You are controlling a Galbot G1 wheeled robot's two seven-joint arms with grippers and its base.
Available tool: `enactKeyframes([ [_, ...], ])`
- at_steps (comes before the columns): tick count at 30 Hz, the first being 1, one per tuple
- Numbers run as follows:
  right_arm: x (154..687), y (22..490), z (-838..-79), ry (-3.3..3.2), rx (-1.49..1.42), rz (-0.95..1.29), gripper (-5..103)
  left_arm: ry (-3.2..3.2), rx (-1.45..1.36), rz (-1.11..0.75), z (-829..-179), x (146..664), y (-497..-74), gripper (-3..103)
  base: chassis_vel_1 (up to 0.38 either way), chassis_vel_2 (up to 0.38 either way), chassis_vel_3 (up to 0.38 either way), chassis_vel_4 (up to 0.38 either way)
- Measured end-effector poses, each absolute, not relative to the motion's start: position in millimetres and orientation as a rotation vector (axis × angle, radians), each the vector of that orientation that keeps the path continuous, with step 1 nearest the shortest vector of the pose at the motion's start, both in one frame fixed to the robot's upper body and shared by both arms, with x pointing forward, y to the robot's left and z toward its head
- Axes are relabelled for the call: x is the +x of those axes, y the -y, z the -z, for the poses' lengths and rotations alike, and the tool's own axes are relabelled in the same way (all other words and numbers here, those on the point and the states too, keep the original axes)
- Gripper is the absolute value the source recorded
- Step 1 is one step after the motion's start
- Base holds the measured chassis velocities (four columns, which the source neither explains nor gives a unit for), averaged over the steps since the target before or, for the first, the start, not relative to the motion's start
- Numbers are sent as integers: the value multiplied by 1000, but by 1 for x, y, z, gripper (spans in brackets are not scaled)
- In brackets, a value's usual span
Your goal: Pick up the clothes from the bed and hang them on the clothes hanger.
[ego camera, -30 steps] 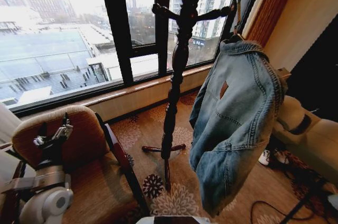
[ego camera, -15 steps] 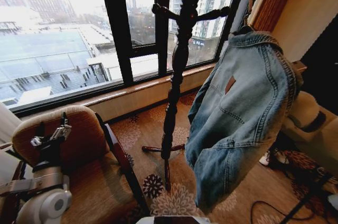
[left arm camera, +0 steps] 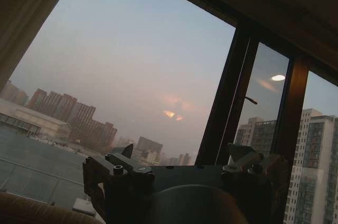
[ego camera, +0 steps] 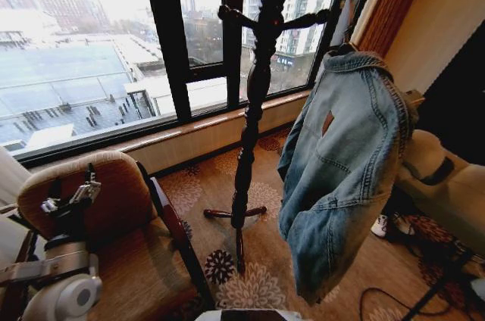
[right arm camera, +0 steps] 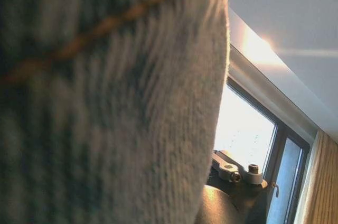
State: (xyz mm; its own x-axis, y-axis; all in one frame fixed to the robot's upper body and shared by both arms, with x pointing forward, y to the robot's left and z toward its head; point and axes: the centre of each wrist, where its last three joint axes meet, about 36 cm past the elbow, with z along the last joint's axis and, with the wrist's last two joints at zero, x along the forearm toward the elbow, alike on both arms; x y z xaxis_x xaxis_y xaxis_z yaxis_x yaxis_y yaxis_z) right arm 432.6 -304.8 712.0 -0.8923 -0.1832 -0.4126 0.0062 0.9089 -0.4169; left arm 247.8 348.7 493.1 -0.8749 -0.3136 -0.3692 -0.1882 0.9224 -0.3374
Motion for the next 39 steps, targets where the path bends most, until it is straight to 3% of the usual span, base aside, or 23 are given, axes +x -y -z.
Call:
enactKeyframes([
  [39, 476, 305, -704, -2651, -132, 570, 15, -2659, -372, 409, -485, 258, -357, 100, 0, 0, 0, 0],
])
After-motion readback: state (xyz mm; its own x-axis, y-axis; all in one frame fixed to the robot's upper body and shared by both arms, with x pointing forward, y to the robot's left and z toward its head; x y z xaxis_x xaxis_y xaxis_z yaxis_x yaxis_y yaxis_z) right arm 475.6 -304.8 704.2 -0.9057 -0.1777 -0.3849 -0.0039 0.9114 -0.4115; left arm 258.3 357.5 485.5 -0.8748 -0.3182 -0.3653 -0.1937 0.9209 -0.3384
